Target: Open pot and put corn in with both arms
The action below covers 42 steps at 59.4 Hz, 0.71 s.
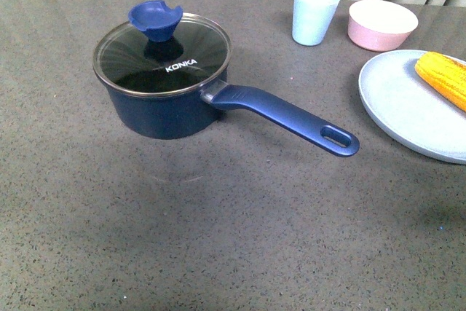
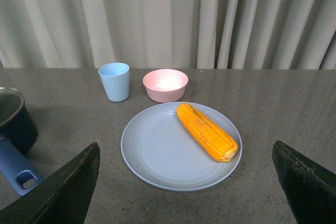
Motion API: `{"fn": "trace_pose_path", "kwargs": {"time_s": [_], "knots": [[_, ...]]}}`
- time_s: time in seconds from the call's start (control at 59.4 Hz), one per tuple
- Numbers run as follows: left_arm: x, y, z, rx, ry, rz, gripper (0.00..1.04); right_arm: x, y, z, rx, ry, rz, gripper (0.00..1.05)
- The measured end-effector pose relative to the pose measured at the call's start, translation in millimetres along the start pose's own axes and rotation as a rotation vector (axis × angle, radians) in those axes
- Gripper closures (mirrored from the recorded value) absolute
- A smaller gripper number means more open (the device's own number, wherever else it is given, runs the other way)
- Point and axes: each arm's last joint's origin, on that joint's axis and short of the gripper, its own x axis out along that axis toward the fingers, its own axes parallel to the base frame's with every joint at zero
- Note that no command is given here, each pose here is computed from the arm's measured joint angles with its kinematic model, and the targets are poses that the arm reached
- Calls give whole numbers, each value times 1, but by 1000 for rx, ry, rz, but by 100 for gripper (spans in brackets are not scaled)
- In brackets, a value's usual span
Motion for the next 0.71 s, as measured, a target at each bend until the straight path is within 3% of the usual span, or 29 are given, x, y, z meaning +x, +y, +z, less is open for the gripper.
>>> {"fn": "trace_pose_path", "kwargs": {"time_s": [0.64,0.707], "knots": [[0,0,0,0,0,0,9,0,0,0,0,0,0,9],[0,0,-1,28,134,-95,9,0,0,0,0,0,0,9]]}}
